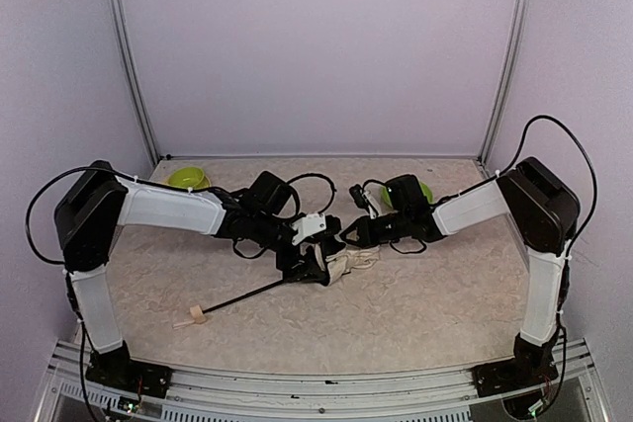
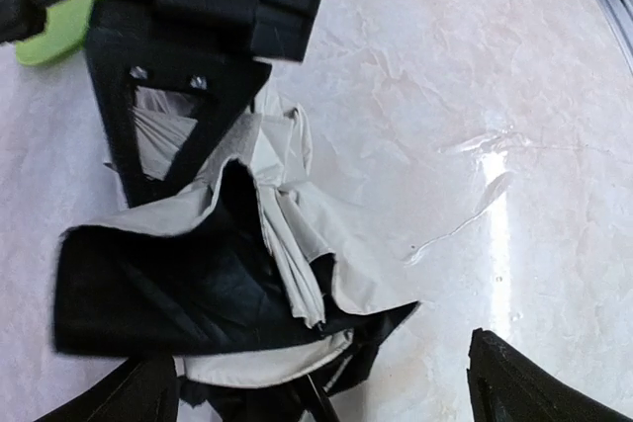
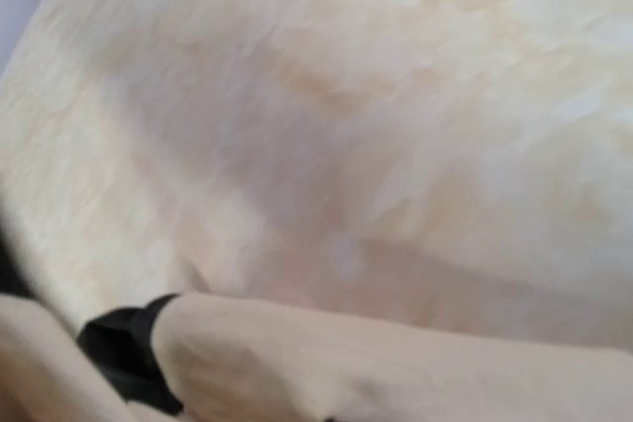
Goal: Put away the umbrella
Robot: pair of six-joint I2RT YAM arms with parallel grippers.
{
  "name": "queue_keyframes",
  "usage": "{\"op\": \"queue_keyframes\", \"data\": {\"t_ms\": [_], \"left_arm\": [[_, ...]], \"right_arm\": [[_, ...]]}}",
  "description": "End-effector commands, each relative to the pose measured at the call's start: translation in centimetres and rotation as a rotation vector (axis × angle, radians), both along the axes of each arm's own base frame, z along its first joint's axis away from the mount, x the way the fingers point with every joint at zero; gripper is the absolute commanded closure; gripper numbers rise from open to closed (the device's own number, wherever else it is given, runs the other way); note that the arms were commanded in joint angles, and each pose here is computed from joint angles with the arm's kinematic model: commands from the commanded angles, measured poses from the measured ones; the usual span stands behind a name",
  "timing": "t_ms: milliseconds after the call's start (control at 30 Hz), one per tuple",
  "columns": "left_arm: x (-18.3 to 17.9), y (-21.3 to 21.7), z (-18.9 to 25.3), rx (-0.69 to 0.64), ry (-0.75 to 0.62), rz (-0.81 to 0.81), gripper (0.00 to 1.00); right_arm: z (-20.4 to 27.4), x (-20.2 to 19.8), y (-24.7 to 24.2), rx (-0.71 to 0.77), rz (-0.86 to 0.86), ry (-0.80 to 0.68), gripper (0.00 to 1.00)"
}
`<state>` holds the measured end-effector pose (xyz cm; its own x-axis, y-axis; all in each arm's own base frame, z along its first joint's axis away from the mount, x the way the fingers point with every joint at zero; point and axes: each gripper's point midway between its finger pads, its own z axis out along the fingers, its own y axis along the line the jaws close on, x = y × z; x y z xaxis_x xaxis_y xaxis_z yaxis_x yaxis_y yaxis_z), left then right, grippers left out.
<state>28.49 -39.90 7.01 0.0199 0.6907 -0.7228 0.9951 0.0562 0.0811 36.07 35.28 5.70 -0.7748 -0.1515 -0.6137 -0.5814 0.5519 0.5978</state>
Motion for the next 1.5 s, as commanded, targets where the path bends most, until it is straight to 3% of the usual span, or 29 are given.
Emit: {"op": "queue_keyframes", "data": {"t_ms": [0, 133, 267, 500, 700, 867, 1033, 1267, 1467], "left_arm": [[0.7, 0.9, 6.2, -0.017, -0.120, 0.115, 0.01], [-1.0, -1.3, 10.1, 0.026, -0.188, 0.204, 0.01], [-4.5, -4.6, 6.8, 0.113, -0.278, 0.102, 0.01], [1.0, -4.9, 2.1, 0.273, -0.409, 0.190, 0.01], [1.5, -4.7, -1.0, 0.311, -0.340, 0.175, 0.01], [2.6, -2.5, -4.3, 0.366, -0.266, 0.196, 0.01], [1.5, -0.4, -7.7, 0.447, -0.115, 0.154, 0.04], [1.1, 2.9, -10.7, 0.536, -0.032, 0.160, 0.06], [-0.4, 4.2, -12.4, 0.577, 0.057, 0.126, 0.22]], "right_arm": [[-6.0, 0.0, -4.2, -0.212, -0.117, 0.084, 1.00], [-5.2, -0.2, -3.3, -0.167, -0.110, 0.088, 1.00], [-4.8, -0.2, -2.8, -0.126, -0.118, 0.107, 1.00], [-5.2, -0.7, -2.7, -0.109, -0.110, 0.144, 1.00], [-5.3, -1.4, -3.1, -0.110, -0.113, 0.154, 1.00], [-4.9, -1.7, -3.1, -0.101, -0.104, 0.154, 1.00], [-4.1, -1.7, -3.0, -0.093, -0.098, 0.146, 1.00], [-2.7, -1.8, -3.0, -0.087, -0.087, 0.123, 1.00], [-1.3, -2.0, -2.8, -0.064, -0.076, 0.114, 1.00]]}}
